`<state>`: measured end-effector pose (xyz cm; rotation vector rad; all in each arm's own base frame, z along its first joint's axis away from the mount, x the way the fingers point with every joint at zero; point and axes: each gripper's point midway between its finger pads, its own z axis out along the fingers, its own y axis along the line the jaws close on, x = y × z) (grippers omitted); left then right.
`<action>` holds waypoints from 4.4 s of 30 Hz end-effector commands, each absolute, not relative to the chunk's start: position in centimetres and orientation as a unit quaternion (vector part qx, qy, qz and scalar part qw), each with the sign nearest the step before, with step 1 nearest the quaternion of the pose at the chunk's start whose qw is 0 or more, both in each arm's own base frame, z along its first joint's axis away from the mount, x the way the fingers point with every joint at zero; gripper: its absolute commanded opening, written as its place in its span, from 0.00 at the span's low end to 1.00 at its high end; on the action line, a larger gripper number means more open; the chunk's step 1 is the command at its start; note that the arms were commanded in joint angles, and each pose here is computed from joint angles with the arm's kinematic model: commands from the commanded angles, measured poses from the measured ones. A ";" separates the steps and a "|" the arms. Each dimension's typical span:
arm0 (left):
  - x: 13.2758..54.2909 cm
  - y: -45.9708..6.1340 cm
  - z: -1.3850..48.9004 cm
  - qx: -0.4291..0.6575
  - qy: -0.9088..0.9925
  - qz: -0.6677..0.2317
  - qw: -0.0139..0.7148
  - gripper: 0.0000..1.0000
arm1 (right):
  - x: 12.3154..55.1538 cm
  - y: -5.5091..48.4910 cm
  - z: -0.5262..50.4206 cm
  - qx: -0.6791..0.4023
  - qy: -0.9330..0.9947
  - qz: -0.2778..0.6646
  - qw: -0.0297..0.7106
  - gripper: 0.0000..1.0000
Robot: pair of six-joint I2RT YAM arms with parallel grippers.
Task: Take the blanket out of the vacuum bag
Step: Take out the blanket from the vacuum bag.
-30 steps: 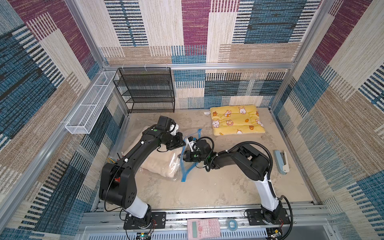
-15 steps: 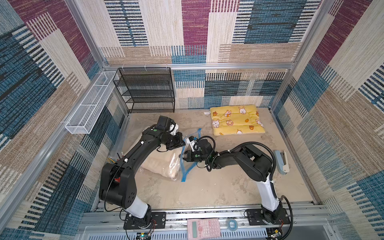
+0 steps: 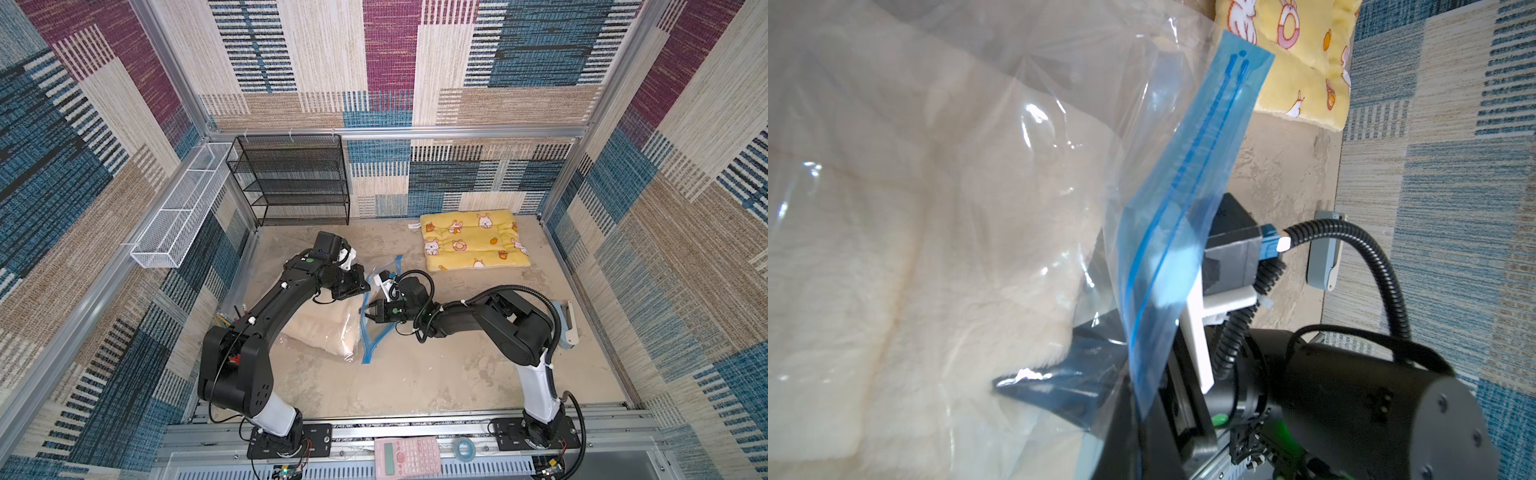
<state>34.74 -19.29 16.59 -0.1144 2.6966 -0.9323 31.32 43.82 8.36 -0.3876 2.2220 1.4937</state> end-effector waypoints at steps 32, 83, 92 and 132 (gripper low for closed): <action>35.1 -19.1 16.5 -0.046 0.934 -0.324 0.146 0.00 | 29.1 41.8 13.4 -0.193 0.747 0.575 0.272 0.00; 34.8 -18.7 17.9 -0.014 0.940 -0.286 0.184 0.00 | 33.5 39.0 12.0 -0.132 0.836 0.490 0.210 0.00; 34.8 -18.6 17.9 -0.013 0.941 -0.282 0.185 0.00 | 34.1 38.2 12.7 -0.115 0.833 0.495 0.219 0.00; 34.8 -18.7 17.4 -0.012 0.944 -0.278 0.179 0.00 | 36.1 35.2 15.9 -0.117 0.845 0.433 0.290 0.00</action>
